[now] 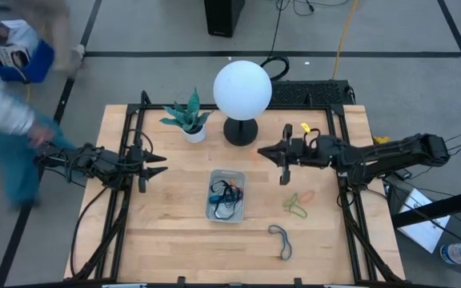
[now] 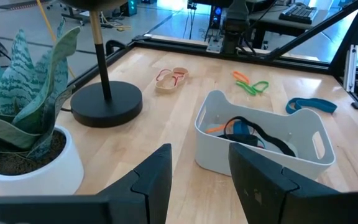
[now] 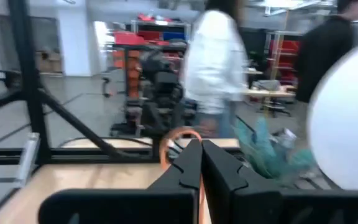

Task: Pick and place rubber bands into bin
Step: Put the top orange rubber band into the gray bin

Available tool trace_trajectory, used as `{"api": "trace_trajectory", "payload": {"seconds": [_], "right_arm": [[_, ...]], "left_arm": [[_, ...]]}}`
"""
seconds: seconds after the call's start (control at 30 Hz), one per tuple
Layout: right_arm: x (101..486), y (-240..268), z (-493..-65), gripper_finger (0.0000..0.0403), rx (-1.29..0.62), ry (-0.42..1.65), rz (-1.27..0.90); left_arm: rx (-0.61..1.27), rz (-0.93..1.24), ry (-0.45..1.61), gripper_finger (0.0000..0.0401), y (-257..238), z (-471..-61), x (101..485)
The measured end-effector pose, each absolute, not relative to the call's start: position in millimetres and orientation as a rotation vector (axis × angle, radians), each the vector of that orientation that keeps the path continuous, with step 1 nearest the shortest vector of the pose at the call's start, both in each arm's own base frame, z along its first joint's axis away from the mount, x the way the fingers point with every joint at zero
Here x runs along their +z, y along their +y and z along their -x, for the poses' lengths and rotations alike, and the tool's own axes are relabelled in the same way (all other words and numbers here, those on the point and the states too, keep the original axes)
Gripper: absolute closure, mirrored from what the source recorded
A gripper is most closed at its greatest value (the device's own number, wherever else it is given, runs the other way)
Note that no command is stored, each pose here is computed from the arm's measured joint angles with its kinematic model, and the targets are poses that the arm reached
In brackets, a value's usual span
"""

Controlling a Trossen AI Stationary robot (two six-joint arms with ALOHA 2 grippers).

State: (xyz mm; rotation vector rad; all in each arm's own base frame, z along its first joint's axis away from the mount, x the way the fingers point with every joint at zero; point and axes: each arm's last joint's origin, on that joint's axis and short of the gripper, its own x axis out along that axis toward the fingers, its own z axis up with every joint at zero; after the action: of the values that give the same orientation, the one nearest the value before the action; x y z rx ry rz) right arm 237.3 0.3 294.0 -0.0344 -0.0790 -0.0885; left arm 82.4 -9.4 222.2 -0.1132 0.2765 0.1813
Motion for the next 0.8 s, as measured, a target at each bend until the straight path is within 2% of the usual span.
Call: {"api": "trace_trajectory", "payload": {"seconds": [0.2,0.4,0.53,0.8], "right_arm": [[313.8,1.6,-258.1,0.0403,-0.058,0.004,0.057],[317.7,5.9,-293.0,0.0403,-0.01,0.192,0.114],[299.5,9.4,-318.3,0.0403,0.021,0.31,0.129],[230.7,13.5,-354.0,0.0403,0.069,0.522,0.109]], "left_arm": [[0.181,0.111,0.277,0.0235,-9.4,-82.4,222.1],[0.181,0.11,0.277,0.0235,-9.3,-82.3,222.1],[0.181,0.11,0.278,0.0235,-9.3,-82.3,222.1],[0.181,0.111,0.278,0.0235,-9.3,-82.3,222.1]]}}
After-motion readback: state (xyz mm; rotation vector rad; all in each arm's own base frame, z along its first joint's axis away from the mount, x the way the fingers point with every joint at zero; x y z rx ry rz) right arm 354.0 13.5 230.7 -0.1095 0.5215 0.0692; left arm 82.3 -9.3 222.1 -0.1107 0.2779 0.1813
